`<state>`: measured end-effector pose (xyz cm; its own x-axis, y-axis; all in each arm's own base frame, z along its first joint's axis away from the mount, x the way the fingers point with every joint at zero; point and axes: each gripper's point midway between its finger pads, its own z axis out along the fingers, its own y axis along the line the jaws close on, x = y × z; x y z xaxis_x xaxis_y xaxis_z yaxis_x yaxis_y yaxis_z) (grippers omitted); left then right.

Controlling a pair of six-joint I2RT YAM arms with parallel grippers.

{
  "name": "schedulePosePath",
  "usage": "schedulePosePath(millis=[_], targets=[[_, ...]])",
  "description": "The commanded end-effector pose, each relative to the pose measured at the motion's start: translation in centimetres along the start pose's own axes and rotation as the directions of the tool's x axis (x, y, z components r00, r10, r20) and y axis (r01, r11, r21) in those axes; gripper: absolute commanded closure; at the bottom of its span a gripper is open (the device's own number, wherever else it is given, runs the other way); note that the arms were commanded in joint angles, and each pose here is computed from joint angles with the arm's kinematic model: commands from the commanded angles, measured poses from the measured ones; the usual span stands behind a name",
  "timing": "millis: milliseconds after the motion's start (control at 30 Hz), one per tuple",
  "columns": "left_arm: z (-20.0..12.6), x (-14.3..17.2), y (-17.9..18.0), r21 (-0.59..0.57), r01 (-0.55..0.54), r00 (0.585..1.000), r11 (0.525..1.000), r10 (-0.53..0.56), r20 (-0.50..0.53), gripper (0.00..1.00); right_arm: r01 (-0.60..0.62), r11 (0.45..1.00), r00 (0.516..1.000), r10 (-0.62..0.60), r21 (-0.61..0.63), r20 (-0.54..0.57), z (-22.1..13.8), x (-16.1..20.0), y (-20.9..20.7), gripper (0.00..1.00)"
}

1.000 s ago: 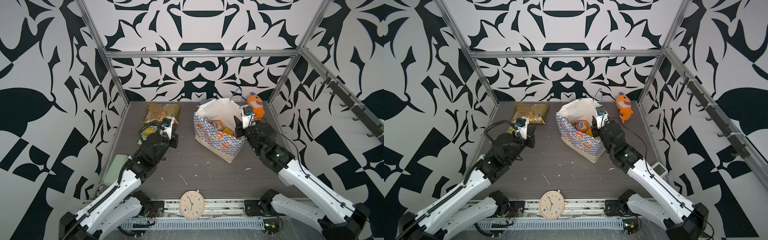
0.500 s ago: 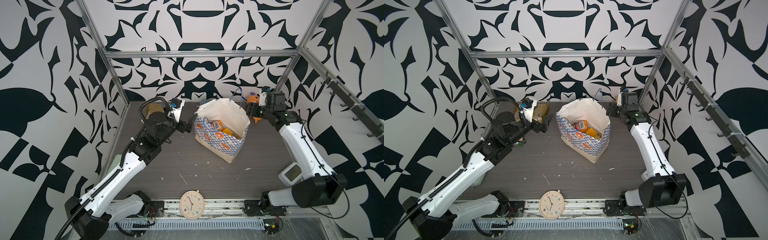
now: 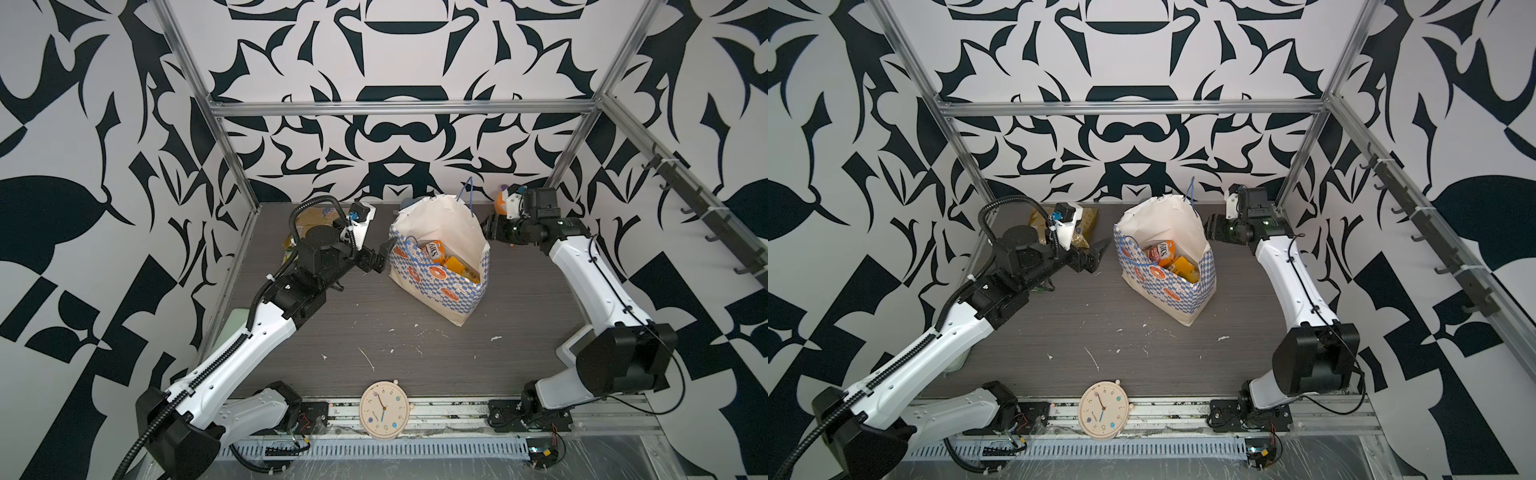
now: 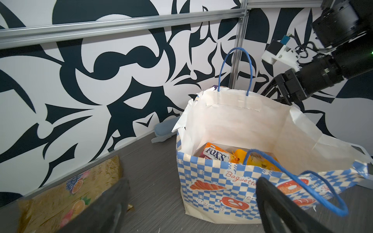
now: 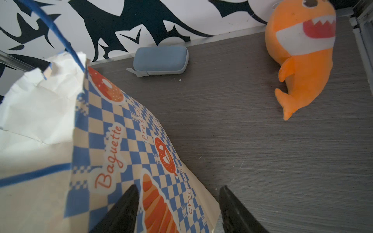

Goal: Take the snacks out of the paper bag
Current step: Pick up the paper bag from the center of the table.

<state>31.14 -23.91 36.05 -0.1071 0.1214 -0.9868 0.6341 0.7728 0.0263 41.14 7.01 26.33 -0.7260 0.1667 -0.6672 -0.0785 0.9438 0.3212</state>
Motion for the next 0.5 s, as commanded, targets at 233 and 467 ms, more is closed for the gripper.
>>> schedulePosePath(millis=[233, 467], targets=[[-0.5, 0.1, 0.1, 0.002, 0.025, 0.998, 1.0, -0.025, 0.055, 0.0, 0.023, 0.999, 0.987, -0.016, -0.041, 0.162, -6.7, -2.3, 2.3, 0.16], [0.0, 0.7, -0.2, 0.018, 0.025, 0.999, 1.0, -0.025, 0.031, 0.0, 0.004, 1.0, 0.998, -0.005, 0.014, 0.068, -2.8, 0.2, 0.2, 0.14]])
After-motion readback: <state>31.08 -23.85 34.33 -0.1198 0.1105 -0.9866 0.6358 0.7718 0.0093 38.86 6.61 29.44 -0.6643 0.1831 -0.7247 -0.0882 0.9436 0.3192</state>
